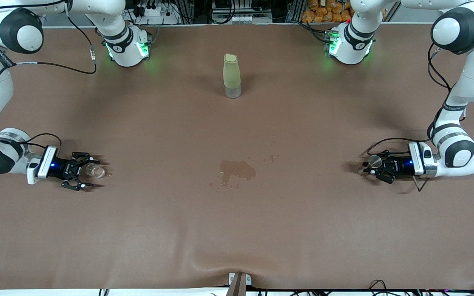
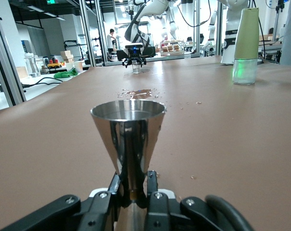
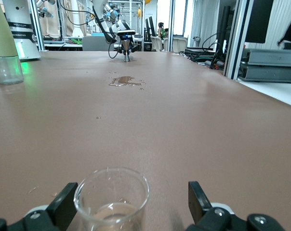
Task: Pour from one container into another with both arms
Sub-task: 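Lift the jigger with the left gripper toward the table middle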
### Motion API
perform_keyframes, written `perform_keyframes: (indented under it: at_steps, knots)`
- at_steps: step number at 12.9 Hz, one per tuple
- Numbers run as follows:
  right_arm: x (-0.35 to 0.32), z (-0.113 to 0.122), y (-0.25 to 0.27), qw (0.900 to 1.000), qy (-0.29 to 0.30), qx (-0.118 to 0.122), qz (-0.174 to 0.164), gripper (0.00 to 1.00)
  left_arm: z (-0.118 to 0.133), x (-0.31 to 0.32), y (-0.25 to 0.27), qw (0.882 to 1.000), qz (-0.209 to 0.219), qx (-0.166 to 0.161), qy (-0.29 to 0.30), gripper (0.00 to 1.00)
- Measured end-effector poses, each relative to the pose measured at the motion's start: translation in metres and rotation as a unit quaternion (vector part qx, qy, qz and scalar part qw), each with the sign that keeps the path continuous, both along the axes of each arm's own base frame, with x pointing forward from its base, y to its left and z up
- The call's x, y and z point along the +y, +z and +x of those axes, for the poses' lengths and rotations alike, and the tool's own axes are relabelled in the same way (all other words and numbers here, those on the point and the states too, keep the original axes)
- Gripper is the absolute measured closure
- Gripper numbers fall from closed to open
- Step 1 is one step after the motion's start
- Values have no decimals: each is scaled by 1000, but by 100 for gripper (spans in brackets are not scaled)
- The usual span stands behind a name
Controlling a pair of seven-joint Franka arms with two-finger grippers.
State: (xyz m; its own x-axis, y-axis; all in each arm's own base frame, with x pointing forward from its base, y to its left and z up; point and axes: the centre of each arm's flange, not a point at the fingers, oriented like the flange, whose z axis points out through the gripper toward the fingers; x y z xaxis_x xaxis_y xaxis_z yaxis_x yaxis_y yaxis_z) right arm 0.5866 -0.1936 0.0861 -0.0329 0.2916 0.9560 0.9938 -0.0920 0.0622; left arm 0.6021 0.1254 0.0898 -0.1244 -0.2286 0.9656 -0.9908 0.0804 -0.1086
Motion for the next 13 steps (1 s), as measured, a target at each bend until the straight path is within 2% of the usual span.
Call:
perform_keyframes:
  at_steps: [2,4,6,10,12,13]
  knots:
    - [3,-1,-7,1000,0,-9,6,0,17,-22,10,1000,7,-7,-19,78]
    - [6,-6,-19,1000,3,-17,9,0,31,-60,20,999,9,1,-44,78]
    - [8,-9,-28,1000,4,-26,13,0,40,-107,28,997,4,21,-69,78]
    - [11,-9,-33,999,0,-27,19,0,54,-232,53,991,-3,55,-124,78]
    - [14,-8,-34,999,1,-28,23,0,60,-284,64,990,-7,77,-117,78]
    - [17,-8,-34,999,2,-28,25,0,64,-298,66,992,-2,75,-102,78]
